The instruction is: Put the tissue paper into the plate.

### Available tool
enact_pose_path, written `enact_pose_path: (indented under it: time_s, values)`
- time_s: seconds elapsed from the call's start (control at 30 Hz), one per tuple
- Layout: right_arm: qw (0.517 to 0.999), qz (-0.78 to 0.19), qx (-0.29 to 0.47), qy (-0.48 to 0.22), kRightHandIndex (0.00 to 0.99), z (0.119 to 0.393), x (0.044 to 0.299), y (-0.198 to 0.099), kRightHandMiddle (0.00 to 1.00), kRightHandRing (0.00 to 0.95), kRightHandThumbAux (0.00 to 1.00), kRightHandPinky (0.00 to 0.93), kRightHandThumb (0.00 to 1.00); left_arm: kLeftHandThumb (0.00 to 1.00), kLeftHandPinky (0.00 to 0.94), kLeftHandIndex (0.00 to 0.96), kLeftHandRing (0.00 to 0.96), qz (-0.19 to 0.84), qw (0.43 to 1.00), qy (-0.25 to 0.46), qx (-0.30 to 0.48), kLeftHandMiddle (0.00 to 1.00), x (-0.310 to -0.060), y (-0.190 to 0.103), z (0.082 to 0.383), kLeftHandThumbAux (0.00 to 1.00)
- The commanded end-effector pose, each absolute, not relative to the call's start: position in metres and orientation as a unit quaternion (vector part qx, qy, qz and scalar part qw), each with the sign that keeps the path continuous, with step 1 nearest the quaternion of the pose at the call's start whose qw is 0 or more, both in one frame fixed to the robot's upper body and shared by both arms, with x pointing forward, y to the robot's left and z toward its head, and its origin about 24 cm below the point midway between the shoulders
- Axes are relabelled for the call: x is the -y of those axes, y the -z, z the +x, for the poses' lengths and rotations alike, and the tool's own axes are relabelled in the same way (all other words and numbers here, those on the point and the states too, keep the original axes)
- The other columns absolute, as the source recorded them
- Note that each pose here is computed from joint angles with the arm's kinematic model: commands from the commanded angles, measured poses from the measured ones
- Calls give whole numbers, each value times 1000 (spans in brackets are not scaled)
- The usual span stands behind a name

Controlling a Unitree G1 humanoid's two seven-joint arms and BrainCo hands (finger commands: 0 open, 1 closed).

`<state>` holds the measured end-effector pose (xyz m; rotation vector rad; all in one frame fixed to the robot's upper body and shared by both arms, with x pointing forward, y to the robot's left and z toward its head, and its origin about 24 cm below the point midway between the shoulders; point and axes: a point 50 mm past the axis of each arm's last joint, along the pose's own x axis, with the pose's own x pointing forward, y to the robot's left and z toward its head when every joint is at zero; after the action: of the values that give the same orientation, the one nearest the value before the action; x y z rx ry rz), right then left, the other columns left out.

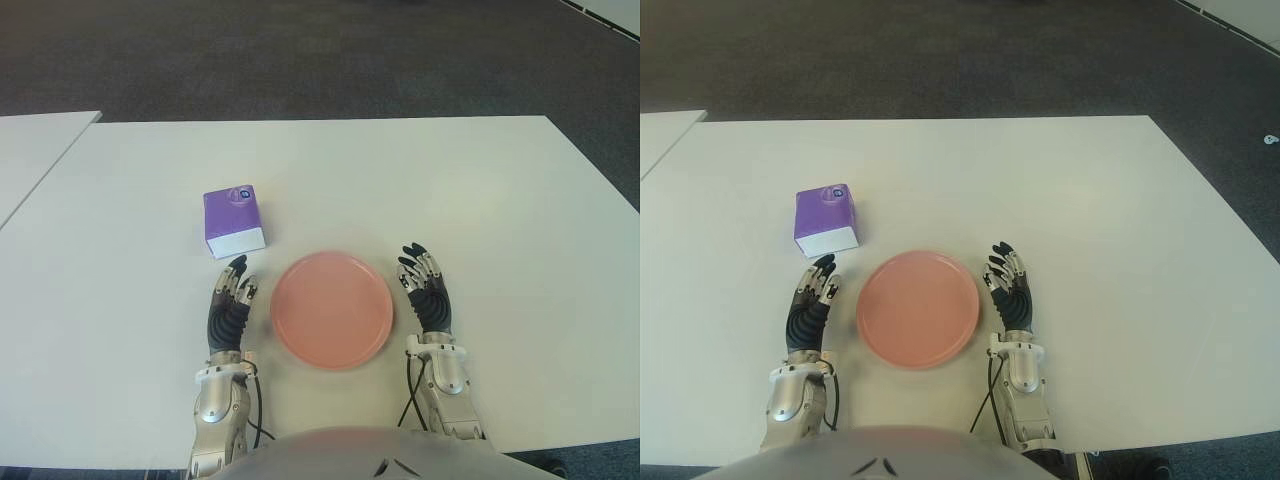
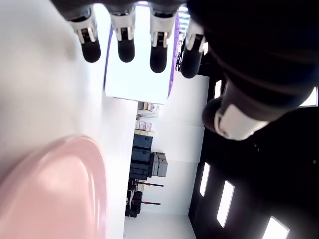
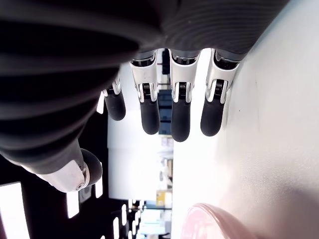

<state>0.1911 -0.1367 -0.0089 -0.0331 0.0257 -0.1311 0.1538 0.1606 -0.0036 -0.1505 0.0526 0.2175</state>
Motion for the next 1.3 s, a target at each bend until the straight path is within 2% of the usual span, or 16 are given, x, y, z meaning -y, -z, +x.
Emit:
enact_pose_path:
  time_s: [0.03,0.4,0.73,1.03,1.2,1.3]
  values:
    - [996,-13,-59,71,135,183,133,22,208,224,609,260,397,205,70,170,71,-85,990,-108,-34,116,-153,6,154,582]
    - [995,-12,-63,71,136,183,133,22,212,227,603,265,401,242,104,202,88,-96,987,-119,-39,131,-153,5,153,613]
    - [995,-14,-63,71,137,184,133,22,215,231,599,265,399,306,94,210,105,-100,987,-121,-30,149,-153,2,155,606]
    - [995,-17,-66,72,138,184,133,24,217,233,602,271,392,277,74,150,77,-82,990,-115,-20,108,-155,-3,155,611]
    - [995,-15,-64,72,139,184,133,25,218,236,599,272,396,287,79,126,76,-70,991,-116,3,98,-156,-12,158,610]
    - [995,-16,-65,72,139,184,132,25,218,236,599,270,398,310,87,112,80,-13,992,-117,46,97,-155,-36,162,594]
